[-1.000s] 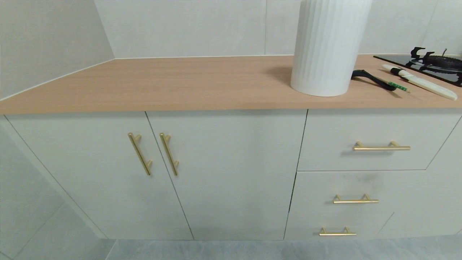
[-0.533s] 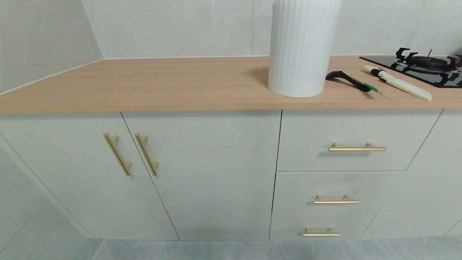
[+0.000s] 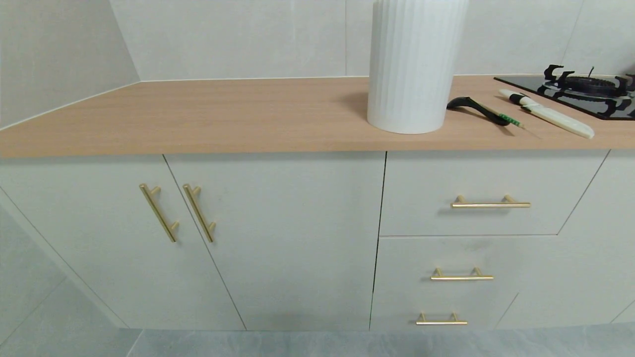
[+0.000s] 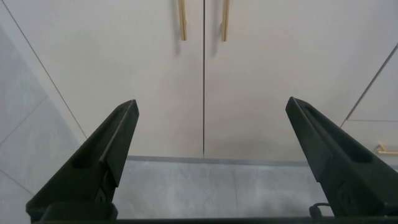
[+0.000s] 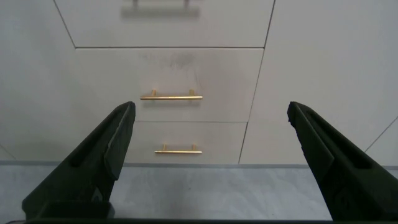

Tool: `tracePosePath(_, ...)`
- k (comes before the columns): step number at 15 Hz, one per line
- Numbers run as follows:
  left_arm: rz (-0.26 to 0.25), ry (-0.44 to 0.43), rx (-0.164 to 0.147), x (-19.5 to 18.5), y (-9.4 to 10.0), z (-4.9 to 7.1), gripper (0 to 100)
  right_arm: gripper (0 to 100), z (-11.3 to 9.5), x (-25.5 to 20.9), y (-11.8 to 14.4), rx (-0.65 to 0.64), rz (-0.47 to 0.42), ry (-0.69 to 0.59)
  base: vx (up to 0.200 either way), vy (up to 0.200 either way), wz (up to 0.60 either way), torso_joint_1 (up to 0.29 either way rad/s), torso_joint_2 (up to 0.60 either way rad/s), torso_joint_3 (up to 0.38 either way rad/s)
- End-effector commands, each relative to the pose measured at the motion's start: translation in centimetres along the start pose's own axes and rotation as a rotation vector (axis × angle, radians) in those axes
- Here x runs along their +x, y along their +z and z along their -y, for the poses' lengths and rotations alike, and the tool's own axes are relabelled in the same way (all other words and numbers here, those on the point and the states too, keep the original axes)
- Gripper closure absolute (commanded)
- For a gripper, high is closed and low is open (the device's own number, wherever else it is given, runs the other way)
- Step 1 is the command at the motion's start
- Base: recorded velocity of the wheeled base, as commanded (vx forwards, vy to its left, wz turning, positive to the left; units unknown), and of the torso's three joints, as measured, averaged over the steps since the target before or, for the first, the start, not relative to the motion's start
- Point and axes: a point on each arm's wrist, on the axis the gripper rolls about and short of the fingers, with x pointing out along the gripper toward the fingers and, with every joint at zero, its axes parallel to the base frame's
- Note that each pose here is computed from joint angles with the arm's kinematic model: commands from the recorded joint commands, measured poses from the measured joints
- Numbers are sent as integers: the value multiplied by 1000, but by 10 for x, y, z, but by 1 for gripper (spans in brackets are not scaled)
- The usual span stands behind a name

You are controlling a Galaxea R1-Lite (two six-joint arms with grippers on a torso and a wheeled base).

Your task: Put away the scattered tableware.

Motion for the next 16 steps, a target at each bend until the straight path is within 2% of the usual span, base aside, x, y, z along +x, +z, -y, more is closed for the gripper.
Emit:
tracePosePath(1, 0, 1, 0, 0, 0, 0, 0, 0, 0, 0, 0, -1, 0, 1, 0, 0, 0, 0, 0, 0)
tracePosePath(2, 0, 1, 0, 0, 0, 0, 0, 0, 0, -4, 17, 8, 58, 13, 0, 0, 0, 0, 0, 0)
tracePosePath(3, 0, 1, 0, 0, 0, 0, 0, 0, 1, -11, 48, 62, 125, 30, 0, 0, 0, 0, 0, 0)
tracePosePath(4, 0, 1, -1, 0, 0, 0, 0, 0, 1, -8, 63, 75, 104, 61, 0, 0, 0, 0, 0, 0)
tracePosePath(5, 0, 1, 0, 0, 0, 0, 0, 0, 1, 1, 73, 64, 48, 94, 0, 0, 0, 0, 0, 0)
tracePosePath(7, 0, 1, 0, 0, 0, 0, 0, 0, -1, 37, 89, 58, -148, 102, 0, 0, 0, 0, 0, 0)
tracePosePath(9, 0, 3, 0, 0, 0, 0, 0, 0, -4, 79, 91, 7, -358, 120, 0, 0, 0, 0, 0, 0)
tracePosePath(11, 0, 1, 0, 0, 0, 0, 0, 0, -16, 118, 92, -23, -513, 201, 0, 0, 0, 0, 0, 0)
tracePosePath(13, 0, 3, 0, 0, 0, 0, 0, 0, -31, 159, 82, -58, -664, 257, 0, 0, 0, 0, 0, 0)
tracePosePath(14, 0, 1, 0, 0, 0, 0, 0, 0, -39, 187, 67, -71, -750, 271, 0, 0, 0, 0, 0, 0)
tracePosePath(15, 0, 1, 0, 0, 0, 0, 0, 0, -41, 193, 63, -74, -767, 269, 0, 0, 0, 0, 0, 0)
tracePosePath(16, 0, 1, -1, 0, 0, 0, 0, 0, -45, 225, 38, -72, -821, 248, 0, 0, 0, 0, 0, 0)
